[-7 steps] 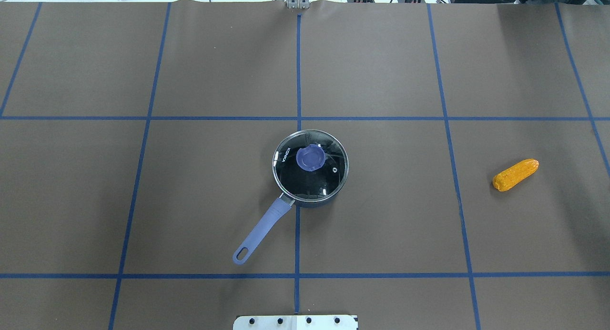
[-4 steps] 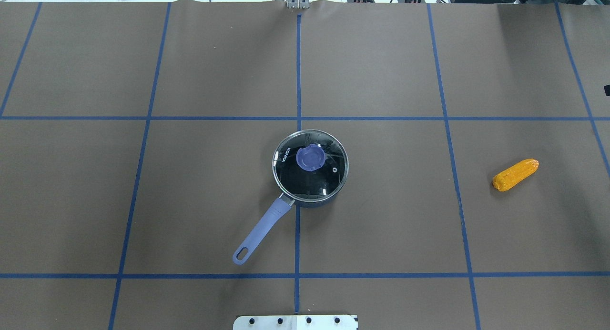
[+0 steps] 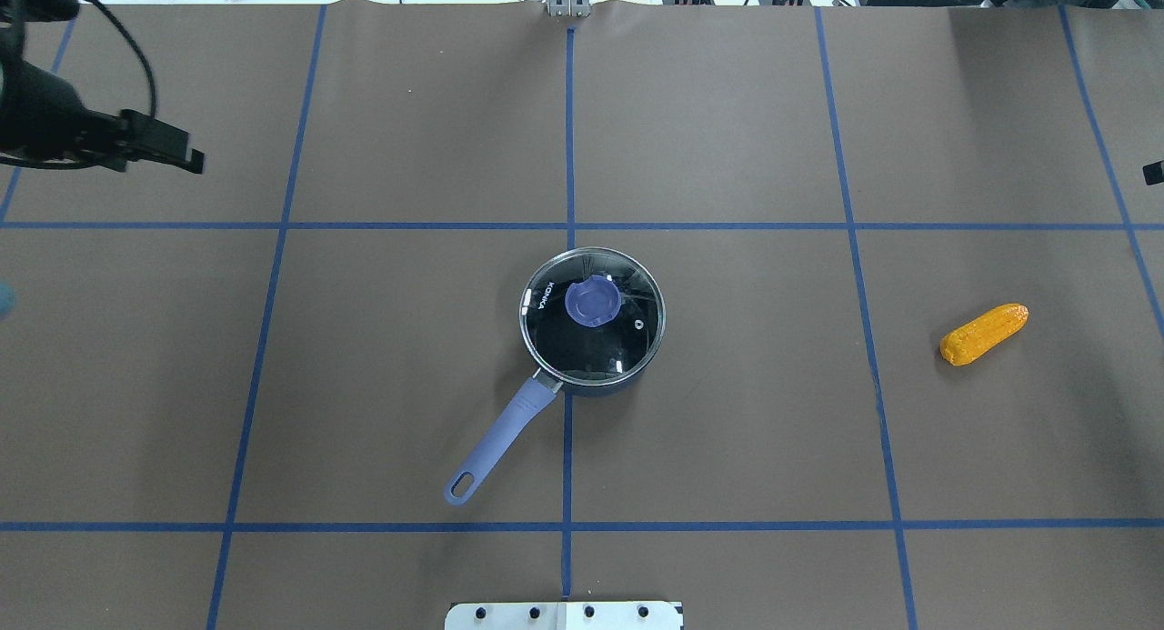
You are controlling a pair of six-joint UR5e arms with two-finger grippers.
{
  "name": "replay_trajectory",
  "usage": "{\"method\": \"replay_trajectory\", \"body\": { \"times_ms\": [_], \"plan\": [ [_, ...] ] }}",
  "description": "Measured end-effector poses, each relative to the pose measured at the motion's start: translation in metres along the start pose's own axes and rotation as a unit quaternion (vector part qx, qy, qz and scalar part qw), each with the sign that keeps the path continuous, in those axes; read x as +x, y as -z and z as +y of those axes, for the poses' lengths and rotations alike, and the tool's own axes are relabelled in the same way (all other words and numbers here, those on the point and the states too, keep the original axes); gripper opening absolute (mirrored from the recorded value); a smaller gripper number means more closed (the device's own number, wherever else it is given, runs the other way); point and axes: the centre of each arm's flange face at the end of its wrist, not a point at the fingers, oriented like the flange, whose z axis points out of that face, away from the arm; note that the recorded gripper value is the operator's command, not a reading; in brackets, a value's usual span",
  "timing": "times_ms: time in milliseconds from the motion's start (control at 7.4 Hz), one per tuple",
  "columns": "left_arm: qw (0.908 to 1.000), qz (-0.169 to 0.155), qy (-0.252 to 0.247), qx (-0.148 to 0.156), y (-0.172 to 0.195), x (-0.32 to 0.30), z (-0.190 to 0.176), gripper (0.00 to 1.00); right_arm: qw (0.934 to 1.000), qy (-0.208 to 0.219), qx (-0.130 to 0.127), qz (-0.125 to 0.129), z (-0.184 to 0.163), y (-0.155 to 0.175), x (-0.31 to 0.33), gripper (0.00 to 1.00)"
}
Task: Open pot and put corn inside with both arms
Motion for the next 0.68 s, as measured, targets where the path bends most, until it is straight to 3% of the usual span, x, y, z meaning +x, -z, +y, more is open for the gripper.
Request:
{"method": "replay_trajectory", "body": {
  "times_ms": [270,676],
  "plan": [
    [0.9993,-0.016,0.028,-0.017,-0.042,0.117,0.020,1.00,1.0000,0.000,-0.001,0.000,0.002,-0.002,0.001,1.00],
    [0.9946,-0.060,0.069,-0.048,-0.065,0.291,0.067,1.00,1.0000,0.000,-0.003,0.000,0.003,-0.004,0.001,1.00]
  ]
}}
